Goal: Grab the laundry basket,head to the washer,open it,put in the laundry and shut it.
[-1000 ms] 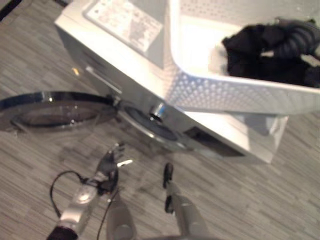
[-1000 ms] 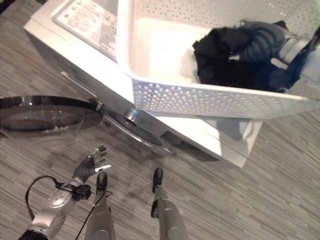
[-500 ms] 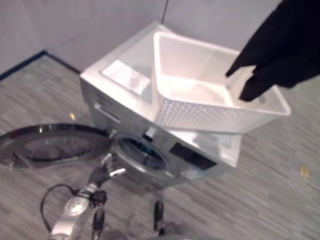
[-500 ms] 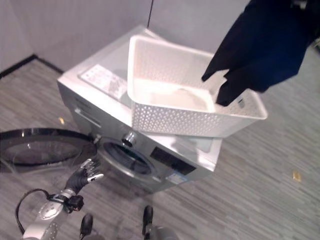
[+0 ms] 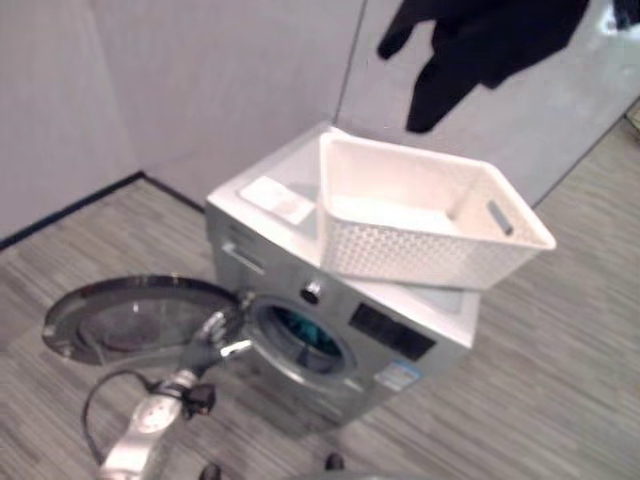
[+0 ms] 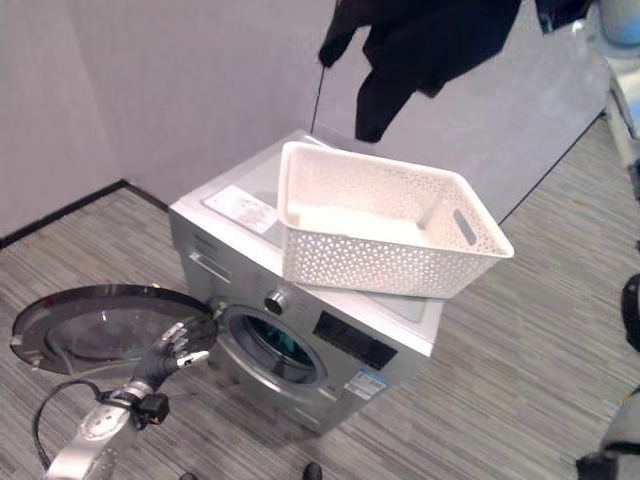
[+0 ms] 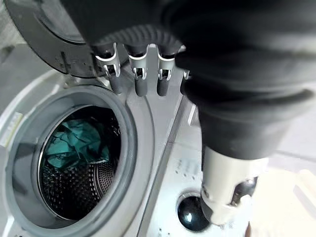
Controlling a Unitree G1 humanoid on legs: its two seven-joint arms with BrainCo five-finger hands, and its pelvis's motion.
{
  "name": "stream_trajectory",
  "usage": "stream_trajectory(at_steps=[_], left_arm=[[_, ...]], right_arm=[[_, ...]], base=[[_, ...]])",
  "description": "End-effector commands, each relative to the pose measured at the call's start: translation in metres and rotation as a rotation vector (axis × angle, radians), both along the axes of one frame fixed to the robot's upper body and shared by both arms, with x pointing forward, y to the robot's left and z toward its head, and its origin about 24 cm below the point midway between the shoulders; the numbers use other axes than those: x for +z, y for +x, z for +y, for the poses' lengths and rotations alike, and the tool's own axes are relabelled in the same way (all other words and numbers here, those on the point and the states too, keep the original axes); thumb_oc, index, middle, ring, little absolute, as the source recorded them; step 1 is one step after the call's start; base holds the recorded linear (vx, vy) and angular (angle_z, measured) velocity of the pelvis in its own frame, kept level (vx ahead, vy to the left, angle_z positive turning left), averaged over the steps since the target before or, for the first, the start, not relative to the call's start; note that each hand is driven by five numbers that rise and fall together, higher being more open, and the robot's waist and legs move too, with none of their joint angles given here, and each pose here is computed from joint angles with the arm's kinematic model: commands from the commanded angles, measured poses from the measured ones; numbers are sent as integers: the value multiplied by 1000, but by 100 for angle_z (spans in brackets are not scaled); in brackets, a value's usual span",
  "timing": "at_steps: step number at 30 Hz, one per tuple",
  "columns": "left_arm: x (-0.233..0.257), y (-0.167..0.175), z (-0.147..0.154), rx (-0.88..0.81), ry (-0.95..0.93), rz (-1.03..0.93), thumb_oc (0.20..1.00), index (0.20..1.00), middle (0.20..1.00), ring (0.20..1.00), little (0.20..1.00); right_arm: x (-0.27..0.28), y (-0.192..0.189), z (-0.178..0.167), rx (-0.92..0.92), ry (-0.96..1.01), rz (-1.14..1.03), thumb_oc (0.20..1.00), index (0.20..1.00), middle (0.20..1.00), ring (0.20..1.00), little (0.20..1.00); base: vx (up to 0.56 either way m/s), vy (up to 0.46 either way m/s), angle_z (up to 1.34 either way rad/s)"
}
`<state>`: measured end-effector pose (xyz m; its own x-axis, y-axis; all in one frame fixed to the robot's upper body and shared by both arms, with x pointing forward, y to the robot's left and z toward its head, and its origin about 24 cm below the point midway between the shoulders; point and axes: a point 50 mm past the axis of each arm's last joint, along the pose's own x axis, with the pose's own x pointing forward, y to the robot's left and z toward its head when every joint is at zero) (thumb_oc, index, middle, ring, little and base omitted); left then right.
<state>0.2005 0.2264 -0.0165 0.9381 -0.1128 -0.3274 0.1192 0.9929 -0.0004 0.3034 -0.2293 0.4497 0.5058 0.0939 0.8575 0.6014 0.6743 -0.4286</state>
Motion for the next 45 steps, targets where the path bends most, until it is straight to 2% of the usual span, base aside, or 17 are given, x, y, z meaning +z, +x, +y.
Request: stream_trajectory(at_steps=[1,5,8,14,20,23,27,31,39,45], left_arm=[[32,27,-7,-65,66,-168,1000,1000,1000,1000,1000],[37,31,-10,-71,68,-195,1000,1000,1000,1000,1000],[49,44,-20,-77,64,-258,1000,1000,1000,1000,1000],[69,65,-26,-55,115,-356,1000,1000,1000,1000,1000],[73,60,-14,24,128,-383,1000,1000,1000,1000,1000],[75,56,-12,49,122,-396,1000,1000,1000,1000,1000],[77,53,-19,62,110,-420,1000,1000,1000,1000,1000],[77,48,-18,101,88,-432,1000,1000,1000,1000,1000],[77,45,-21,102,94,-427,1000,1000,1000,1000,1000],[80,39,-16,100,150,-432,1000,1000,1000,1000,1000]], right_arm=[[41,-44,-18,-113,72,-302,200,200,200,200,200],[41,-50,-13,-145,59,-368,200,200,200,200,200],[41,-68,0,-169,29,-511,200,200,200,200,200],[-4,-75,31,-106,-18,-605,200,200,200,200,200],[-54,-56,53,49,15,-474,200,200,200,200,200],[-74,-54,54,83,42,-430,200,200,200,200,200],[-127,-61,52,140,107,-321,200,200,200,200,200],[-140,-79,57,242,139,-323,200,200,200,200,200],[-161,-94,42,242,188,-275,200,200,200,200,200],[-188,-95,39,278,201,-101,200,200,200,200,200]], base=[[-81,211,-11],[-89,152,-20],[-226,277,-23],[-257,241,-48],[-179,140,-84],[-84,0,-61],[-111,-153,-68],[-155,-252,-16],[-166,-163,-2],[-191,-134,7]])
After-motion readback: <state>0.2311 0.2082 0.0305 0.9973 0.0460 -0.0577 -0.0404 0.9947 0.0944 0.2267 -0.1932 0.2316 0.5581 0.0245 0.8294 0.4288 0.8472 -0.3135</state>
